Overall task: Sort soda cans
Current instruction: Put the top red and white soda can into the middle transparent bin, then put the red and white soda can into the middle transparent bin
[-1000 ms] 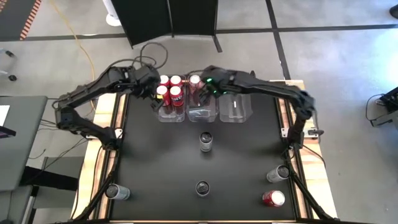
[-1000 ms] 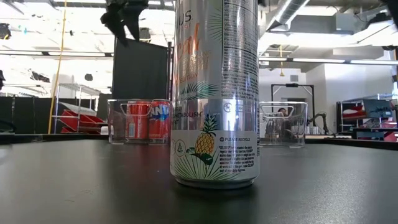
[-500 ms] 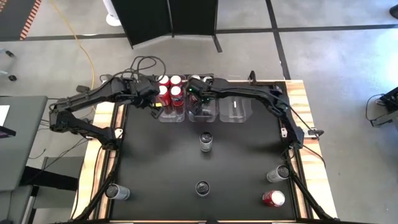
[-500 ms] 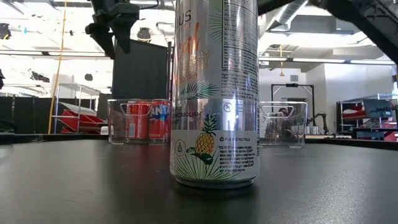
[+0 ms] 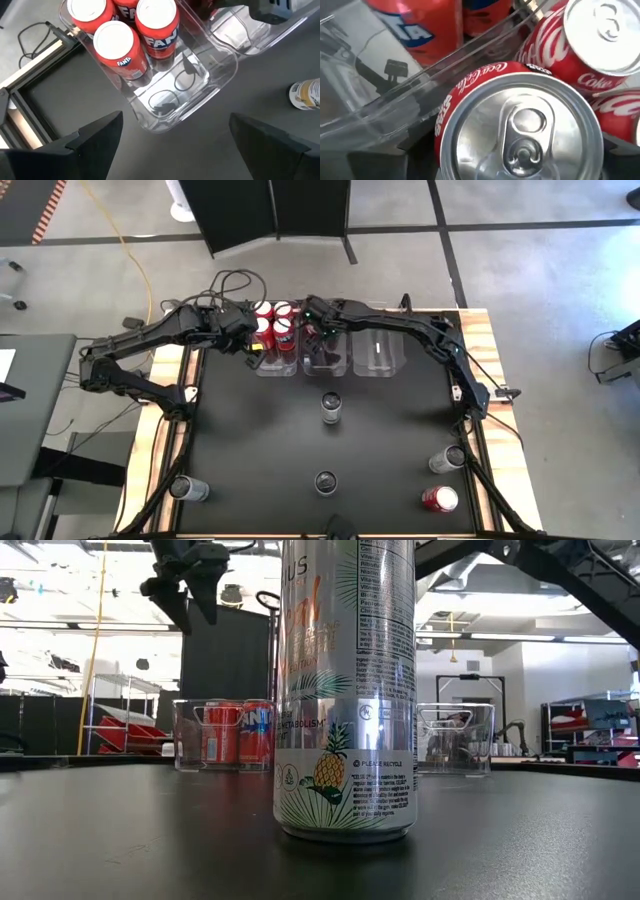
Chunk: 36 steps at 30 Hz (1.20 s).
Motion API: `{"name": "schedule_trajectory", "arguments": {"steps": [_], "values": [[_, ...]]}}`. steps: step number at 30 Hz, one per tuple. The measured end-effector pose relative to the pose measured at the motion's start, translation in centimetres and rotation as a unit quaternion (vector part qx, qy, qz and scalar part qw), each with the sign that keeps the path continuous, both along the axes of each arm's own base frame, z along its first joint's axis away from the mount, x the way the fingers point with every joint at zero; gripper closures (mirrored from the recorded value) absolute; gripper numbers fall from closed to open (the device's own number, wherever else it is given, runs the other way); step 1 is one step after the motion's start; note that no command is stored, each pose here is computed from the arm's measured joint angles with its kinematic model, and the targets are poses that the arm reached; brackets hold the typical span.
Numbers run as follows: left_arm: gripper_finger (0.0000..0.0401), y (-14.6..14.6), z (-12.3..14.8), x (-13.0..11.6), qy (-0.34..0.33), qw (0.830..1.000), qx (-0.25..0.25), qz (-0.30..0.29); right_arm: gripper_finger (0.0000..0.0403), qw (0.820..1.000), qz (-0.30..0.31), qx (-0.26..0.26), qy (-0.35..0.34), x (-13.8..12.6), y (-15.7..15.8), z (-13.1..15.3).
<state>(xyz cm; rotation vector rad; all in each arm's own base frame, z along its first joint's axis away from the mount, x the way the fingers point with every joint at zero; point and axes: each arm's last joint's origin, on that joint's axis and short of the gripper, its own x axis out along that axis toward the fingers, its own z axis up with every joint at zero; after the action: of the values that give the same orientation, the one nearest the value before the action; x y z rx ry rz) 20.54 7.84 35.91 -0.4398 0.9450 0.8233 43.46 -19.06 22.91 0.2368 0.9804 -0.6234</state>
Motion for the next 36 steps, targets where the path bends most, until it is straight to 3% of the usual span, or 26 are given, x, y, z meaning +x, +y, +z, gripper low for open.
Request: {"name": "schedule_trajectory", "arguments": {"steps": [7,13,20,24,28,36], "values": [[0.004,-0.1,0.0,0.0,-0.007,1.0,-0.008,0.015,0.0035,0.999,0.018,0.028,-0.036,0.0,-0.8,0.4],[0.004,-1.1,-0.2,0.1,-0.005,0.999,-0.028,0.016,0.0033,0.998,-0.009,0.042,-0.053,0.2,0.1,0.8],[0.004,-2.5,-0.4,-0.2,0.03,0.999,-0.039,-0.01,0.0041,0.993,0.009,-0.007,-0.12,0.1,1.8,5.1],[0.004,-2.7,-0.8,-0.4,0.046,0.997,-0.051,-0.021,0.0046,0.981,0.052,0.002,-0.189,-0.5,2.2,8.4],[0.004,-2.6,-1.7,-0.1,0.039,0.998,-0.057,0.0,0.0046,0.959,0.137,0.044,-0.244,-1.3,2.3,10.5],[0.004,-2.2,-2.9,1.9,-0.027,0.999,-0.019,-0.038,0.0063,0.95,0.197,0.031,-0.242,-3.4,2.8,13.1]]}}
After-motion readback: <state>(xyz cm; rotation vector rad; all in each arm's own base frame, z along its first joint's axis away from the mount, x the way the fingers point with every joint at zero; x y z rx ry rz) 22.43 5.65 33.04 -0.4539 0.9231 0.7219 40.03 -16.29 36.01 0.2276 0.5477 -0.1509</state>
